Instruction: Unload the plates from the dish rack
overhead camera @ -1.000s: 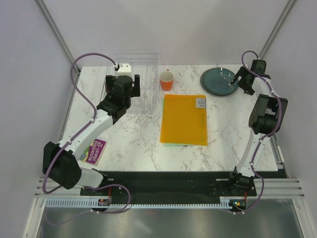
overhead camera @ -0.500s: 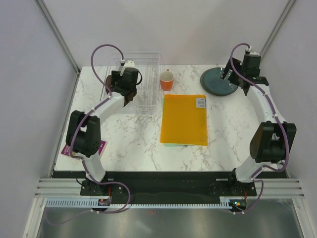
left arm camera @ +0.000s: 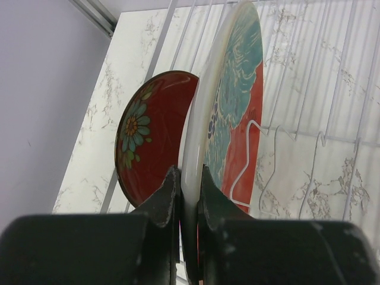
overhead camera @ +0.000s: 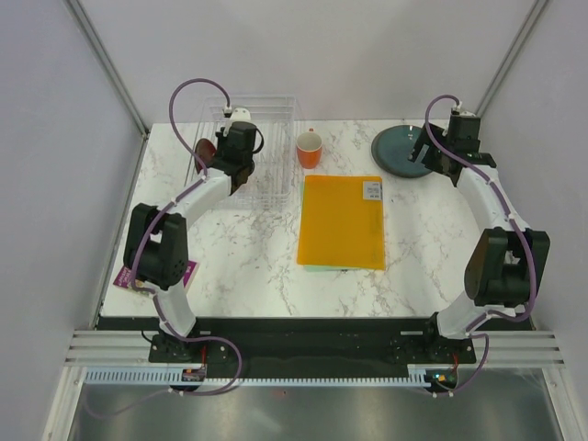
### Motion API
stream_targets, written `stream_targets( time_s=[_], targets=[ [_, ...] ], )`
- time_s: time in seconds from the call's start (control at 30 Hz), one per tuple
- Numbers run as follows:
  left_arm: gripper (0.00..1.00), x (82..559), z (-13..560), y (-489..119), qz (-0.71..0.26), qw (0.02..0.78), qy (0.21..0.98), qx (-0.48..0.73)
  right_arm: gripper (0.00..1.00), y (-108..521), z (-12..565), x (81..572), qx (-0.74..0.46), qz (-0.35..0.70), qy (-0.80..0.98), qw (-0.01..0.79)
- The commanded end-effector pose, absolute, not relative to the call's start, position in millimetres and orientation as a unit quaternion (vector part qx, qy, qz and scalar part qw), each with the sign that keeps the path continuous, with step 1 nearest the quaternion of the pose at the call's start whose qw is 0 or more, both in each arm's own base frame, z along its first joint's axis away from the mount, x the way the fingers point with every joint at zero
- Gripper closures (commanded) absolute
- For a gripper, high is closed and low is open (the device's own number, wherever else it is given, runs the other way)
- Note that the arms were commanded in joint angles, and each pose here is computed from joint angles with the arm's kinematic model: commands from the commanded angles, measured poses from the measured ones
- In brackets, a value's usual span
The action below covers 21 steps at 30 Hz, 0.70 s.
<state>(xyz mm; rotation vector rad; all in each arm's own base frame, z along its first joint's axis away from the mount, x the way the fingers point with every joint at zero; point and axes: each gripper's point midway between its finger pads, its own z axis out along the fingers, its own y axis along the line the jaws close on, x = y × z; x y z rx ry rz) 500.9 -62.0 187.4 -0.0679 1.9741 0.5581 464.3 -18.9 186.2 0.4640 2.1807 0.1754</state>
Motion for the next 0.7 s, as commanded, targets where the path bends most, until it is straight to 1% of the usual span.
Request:
stream_targets(
  time_s=[0.0,0.13,0.4,0.53,0.67],
  targets=[
    [0.98,508,211,-50,0.241,0.543,0.802,-0.061,0.05,-17,205,459,0.175,0.075,0.867,0.461],
    [0.98,504,235,-52,0.244,0.56,0.789,-0.068,0.05,-16,203,454,0.176,0.075,0.867,0.459],
    [0.98,494,318,-59,0.289,0.601,0.743,-0.059,0.04,-17,207,438,0.175,0.07,0.866,0.464],
    [0.98,483,352,-63,0.313,0.618,0.719,-0.06,0.04,-16,212,430,0.172,0.071,0.864,0.468],
    [0.98,463,389,-65,0.324,0.636,0.697,-0.063,0.03,-11,229,423,0.163,0.084,0.856,0.483]
  ],
)
